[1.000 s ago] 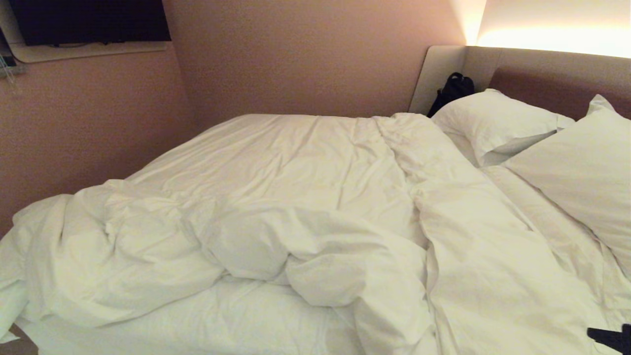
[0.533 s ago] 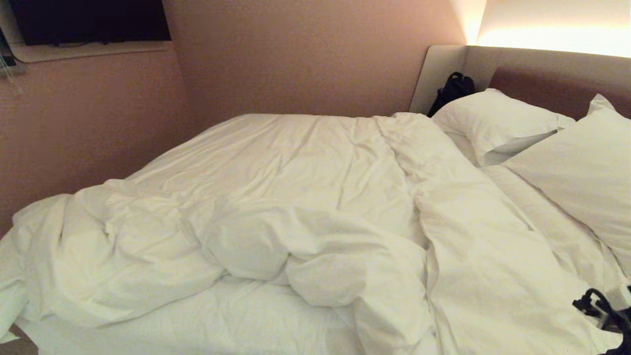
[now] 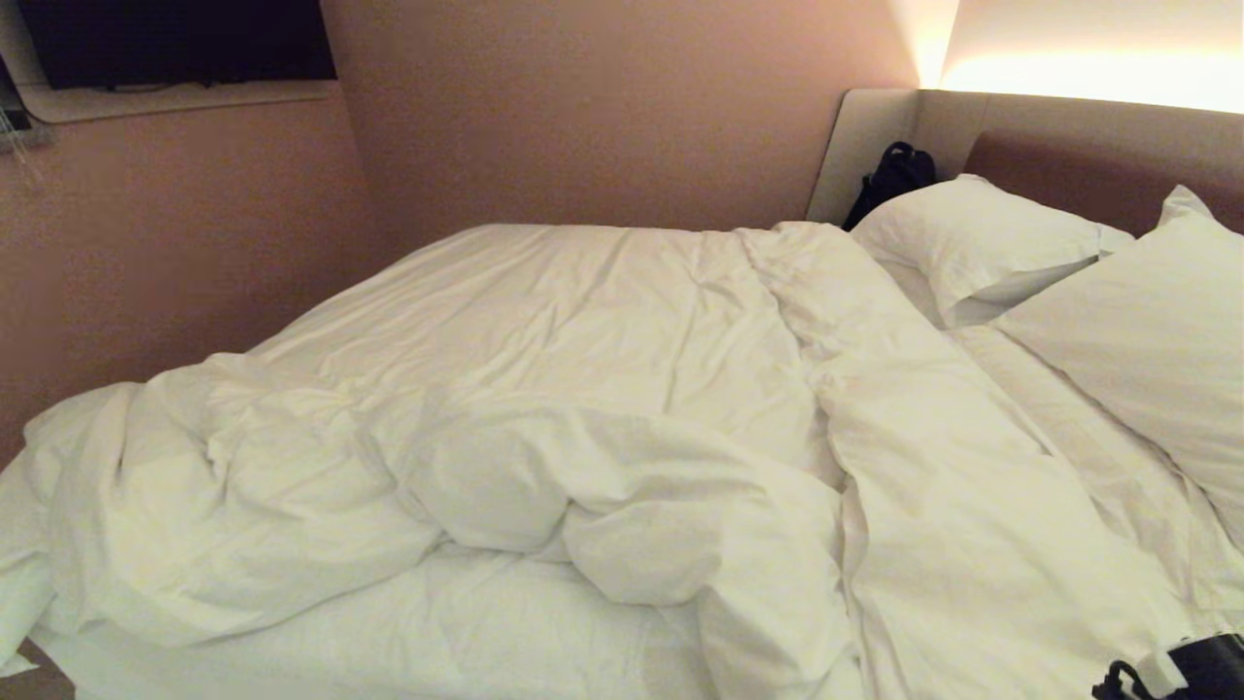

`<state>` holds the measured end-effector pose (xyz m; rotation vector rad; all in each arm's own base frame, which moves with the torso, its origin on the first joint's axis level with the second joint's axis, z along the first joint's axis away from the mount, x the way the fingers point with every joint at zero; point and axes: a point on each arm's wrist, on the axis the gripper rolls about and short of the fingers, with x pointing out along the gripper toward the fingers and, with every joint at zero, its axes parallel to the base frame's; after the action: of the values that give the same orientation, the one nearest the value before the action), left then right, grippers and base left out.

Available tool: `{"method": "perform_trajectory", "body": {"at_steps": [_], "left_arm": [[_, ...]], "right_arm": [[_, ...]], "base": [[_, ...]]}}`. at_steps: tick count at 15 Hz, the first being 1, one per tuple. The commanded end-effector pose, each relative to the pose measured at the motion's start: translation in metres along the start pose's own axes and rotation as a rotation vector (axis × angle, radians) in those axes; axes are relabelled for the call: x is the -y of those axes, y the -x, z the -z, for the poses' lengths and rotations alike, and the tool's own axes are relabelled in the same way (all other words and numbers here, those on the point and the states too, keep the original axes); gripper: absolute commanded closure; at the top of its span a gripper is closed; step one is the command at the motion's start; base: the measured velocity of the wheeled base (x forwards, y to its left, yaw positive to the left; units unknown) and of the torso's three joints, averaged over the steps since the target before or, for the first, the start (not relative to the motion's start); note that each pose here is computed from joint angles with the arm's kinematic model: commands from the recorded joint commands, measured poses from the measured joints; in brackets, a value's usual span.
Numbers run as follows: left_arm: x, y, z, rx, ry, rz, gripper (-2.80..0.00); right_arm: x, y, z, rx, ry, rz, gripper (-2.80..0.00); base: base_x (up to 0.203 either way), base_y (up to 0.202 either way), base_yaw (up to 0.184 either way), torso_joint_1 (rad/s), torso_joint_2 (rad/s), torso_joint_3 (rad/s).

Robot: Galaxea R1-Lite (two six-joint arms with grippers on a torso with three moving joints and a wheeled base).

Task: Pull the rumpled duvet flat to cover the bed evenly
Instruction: Flatten the corners of the folded blanket

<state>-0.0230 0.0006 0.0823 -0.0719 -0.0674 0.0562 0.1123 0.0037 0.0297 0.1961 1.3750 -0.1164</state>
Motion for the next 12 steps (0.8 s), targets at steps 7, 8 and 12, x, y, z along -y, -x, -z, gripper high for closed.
{"method": "perform_trajectory", "body": {"at_steps": [7, 8, 12], "left_arm": [[0.0, 0.0, 0.0, 0.001, 0.001, -0.001, 0.0], [0.0, 0.0, 0.0, 0.001, 0.001, -0.001, 0.0], [0.0, 0.0, 0.0, 0.001, 0.001, -0.001, 0.0]], "right_arm": [[-0.001, -0.053, -0.013, -0.055, -0.006, 0.03, 0.0], [-0.001, -0.056, -0.016, -0.033, -0.007, 0.037, 0.0], [-0.001, -0.056, -0.017, -0.023, -0.009, 0.037, 0.0]], "base": [[0.0, 0.0, 0.0, 0.0, 0.0, 0.0], [0.0, 0.0, 0.0, 0.0, 0.0, 0.0], [0.0, 0.0, 0.0, 0.0, 0.0, 0.0]]}}
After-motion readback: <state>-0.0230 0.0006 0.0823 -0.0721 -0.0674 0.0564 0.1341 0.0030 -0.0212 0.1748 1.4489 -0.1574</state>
